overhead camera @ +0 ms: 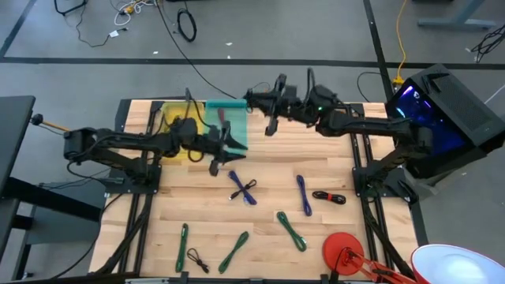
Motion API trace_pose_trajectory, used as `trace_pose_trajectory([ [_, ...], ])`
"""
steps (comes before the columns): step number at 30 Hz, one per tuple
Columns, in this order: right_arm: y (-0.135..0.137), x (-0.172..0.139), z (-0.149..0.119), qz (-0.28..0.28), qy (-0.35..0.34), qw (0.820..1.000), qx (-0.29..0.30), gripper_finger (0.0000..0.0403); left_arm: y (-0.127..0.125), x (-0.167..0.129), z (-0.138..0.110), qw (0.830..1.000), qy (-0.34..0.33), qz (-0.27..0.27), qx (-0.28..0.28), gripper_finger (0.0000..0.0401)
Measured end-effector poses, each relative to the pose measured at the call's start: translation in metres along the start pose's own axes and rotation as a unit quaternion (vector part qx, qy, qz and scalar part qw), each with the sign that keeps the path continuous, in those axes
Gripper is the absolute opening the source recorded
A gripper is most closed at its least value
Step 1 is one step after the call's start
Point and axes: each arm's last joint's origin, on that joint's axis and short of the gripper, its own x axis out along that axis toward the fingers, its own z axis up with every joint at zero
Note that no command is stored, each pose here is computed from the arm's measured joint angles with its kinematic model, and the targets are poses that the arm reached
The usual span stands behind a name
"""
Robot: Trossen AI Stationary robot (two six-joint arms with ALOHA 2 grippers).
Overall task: Pick & Place USB Port
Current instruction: Put the black charger cable into the yellow bin
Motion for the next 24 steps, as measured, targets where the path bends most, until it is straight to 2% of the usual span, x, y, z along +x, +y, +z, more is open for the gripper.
trace_pose_trajectory([
  [3,0.001,0.001,-0.016,0.032,0.039,0.999,0.018,0.0001,0.001,0.000,0.001,1.000,-0.002,0.015,0.002,0.0141],
  [9,0.000,0.000,-0.016,0.021,0.047,0.999,0.018,0.0001,0.004,-0.001,0.004,0.999,-0.011,0.029,0.010,0.0146],
  [13,0.003,0.000,-0.015,0.050,0.042,0.998,0.023,0.0001,0.010,-0.003,-0.001,0.998,0.009,0.055,0.013,0.0146],
  [20,0.009,0.000,-0.022,0.059,0.073,0.995,0.028,0.0001,0.029,-0.010,-0.003,0.995,0.025,0.101,0.012,0.0147],
  [24,0.013,0.000,-0.025,0.064,0.090,0.993,0.029,0.0000,0.034,-0.013,0.001,0.996,0.008,0.089,0.014,0.0147],
])
